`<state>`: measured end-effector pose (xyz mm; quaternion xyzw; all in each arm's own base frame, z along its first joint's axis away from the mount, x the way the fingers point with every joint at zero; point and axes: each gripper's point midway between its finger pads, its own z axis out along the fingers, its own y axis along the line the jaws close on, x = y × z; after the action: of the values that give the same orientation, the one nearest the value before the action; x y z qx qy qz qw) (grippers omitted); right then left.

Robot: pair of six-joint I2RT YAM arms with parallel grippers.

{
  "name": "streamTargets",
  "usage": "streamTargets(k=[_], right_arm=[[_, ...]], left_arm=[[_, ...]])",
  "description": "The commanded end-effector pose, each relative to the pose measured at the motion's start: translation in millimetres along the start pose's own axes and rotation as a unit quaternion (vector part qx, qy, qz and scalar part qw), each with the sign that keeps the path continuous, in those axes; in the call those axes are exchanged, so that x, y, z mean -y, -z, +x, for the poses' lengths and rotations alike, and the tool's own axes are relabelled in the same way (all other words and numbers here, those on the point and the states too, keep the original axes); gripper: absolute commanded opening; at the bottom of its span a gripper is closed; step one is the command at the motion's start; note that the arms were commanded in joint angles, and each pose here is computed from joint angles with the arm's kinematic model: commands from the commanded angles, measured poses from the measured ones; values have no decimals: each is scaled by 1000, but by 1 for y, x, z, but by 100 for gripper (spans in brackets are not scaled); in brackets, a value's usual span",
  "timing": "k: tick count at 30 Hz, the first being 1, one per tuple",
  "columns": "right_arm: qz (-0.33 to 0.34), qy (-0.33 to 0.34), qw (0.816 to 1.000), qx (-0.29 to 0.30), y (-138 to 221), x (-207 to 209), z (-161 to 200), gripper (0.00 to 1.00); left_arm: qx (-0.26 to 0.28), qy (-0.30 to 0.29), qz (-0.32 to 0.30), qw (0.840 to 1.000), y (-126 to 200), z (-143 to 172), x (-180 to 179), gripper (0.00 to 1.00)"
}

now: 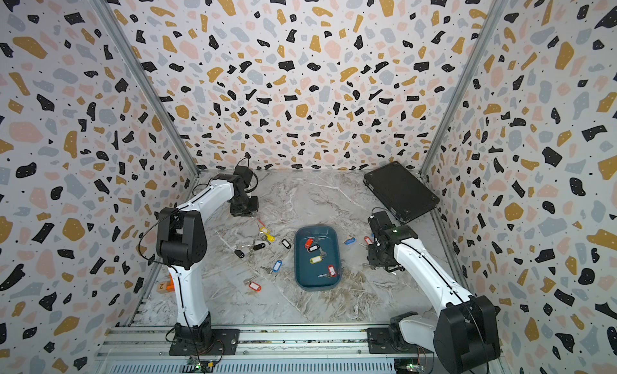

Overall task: Take the keys out of the storage box
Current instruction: Place the key at the center of the board.

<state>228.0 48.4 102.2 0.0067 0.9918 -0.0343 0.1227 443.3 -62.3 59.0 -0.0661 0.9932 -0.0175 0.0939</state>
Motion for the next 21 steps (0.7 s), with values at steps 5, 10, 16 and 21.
streamTargets(k=[5, 10, 16, 21], right_arm=[[-5, 2, 1000, -3, 2, -1, 3, 27], [-37, 7, 999, 2, 4, -12, 2, 33], [-85, 16, 996, -20, -1, -31, 5, 42], [-135, 43, 990, -14, 10, -56, 1, 44]], left_arm=[[-27, 27, -8, 999, -15, 10, -31, 20], [-18, 34, -16, 999, 0, 15, -34, 100], [38, 31, 24, 999, 52, 24, -27, 100], [80, 27, 107, 991, 87, 47, -6, 99]])
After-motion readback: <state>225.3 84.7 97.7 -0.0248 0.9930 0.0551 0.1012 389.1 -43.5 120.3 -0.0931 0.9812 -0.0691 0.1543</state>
